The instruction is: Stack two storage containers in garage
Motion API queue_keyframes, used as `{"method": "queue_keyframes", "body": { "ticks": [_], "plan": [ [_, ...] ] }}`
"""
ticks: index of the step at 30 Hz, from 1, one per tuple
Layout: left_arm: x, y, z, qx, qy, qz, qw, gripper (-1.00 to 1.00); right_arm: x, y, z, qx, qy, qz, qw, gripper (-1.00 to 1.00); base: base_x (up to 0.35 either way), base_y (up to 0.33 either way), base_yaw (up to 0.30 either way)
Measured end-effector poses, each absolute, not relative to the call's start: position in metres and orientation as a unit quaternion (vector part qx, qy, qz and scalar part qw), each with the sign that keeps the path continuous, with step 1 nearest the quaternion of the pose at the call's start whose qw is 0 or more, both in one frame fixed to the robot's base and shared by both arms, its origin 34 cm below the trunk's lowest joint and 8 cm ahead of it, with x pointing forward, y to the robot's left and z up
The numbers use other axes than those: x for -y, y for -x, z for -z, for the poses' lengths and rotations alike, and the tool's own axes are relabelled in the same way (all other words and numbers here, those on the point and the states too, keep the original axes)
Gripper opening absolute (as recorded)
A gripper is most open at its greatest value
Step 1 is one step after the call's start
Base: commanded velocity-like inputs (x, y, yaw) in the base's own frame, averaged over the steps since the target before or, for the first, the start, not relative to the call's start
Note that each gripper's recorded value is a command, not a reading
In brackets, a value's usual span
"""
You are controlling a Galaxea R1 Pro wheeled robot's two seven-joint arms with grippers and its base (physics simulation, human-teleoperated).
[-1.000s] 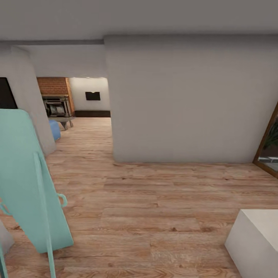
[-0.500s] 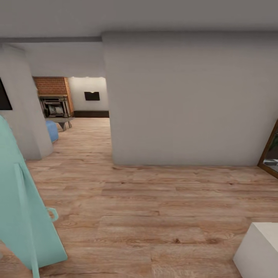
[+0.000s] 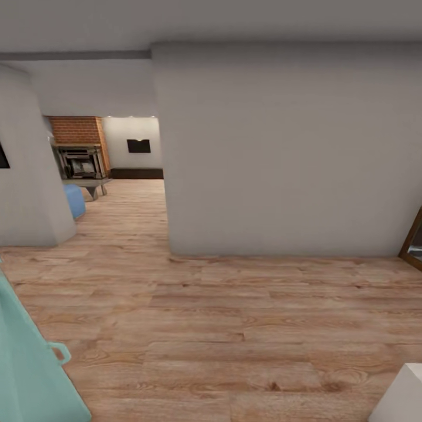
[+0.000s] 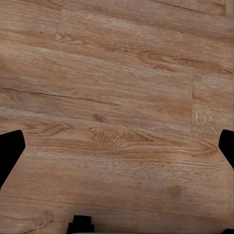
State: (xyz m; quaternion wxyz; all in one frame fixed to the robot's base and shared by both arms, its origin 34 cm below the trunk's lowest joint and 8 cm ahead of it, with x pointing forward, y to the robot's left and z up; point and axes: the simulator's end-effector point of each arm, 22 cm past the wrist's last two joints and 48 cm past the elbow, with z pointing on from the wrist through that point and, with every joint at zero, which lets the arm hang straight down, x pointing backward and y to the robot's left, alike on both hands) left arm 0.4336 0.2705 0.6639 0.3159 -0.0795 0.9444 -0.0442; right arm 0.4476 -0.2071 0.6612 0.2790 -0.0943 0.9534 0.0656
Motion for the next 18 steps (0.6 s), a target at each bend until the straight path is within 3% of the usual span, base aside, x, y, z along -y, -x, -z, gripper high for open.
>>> {"method": "queue_keyframes", "body": {
  "ticks": [18],
  "plan": [
    [-0.2705, -0.4335, -0.6638, -0.944, 0.079, 0.044, 0.316, 1.00, 0.2080, -0.4480, -0.6613, -0.953, 0.094, -0.065, 0.279, 1.00, 0.326, 0.000, 0.000]
  ]
}}
